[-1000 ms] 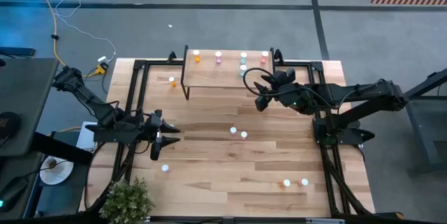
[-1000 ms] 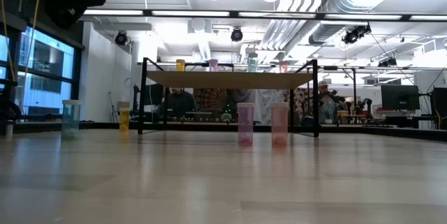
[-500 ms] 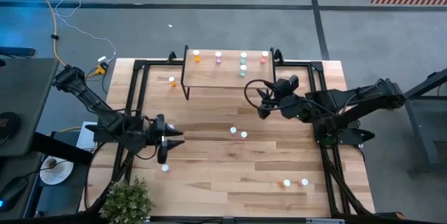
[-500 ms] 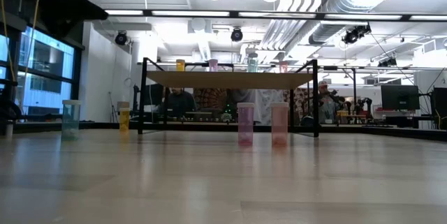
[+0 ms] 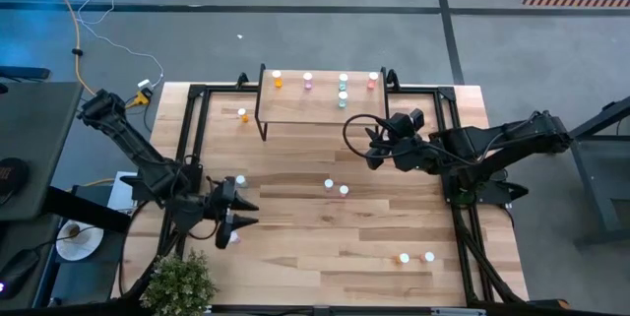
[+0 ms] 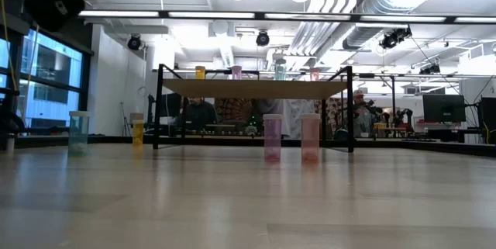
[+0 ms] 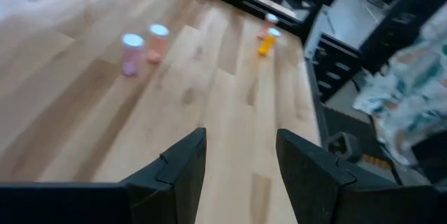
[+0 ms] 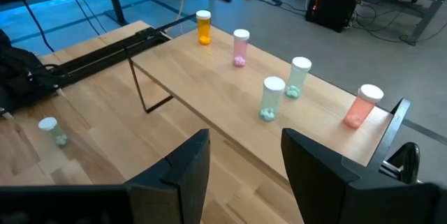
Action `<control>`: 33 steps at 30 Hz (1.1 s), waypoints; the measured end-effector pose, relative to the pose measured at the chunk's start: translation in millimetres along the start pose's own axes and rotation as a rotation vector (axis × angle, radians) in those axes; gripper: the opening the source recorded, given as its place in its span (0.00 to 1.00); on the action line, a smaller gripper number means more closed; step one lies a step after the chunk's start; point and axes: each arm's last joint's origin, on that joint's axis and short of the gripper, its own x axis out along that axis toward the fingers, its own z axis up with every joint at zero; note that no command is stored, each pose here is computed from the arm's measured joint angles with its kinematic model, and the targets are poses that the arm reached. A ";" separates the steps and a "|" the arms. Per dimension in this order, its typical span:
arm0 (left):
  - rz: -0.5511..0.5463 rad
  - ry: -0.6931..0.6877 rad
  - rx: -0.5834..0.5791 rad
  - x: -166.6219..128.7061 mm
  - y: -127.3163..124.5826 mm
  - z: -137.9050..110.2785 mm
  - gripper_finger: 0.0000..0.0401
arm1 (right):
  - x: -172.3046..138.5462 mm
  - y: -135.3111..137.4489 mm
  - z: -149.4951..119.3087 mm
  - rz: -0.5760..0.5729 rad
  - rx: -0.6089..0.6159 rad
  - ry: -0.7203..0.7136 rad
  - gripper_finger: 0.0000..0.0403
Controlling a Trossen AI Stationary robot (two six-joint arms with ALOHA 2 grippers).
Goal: Pick and place medicine bottles onto shelf by color
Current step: Put the bottom purple pill bottle on the shelf aligned with the other purple pill bottle
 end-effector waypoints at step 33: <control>-0.398 0.312 0.118 -23.6 -36.8 34.2 0.49 | 0.1 0.2 -0.1 0.003 0.023 0.003 0.42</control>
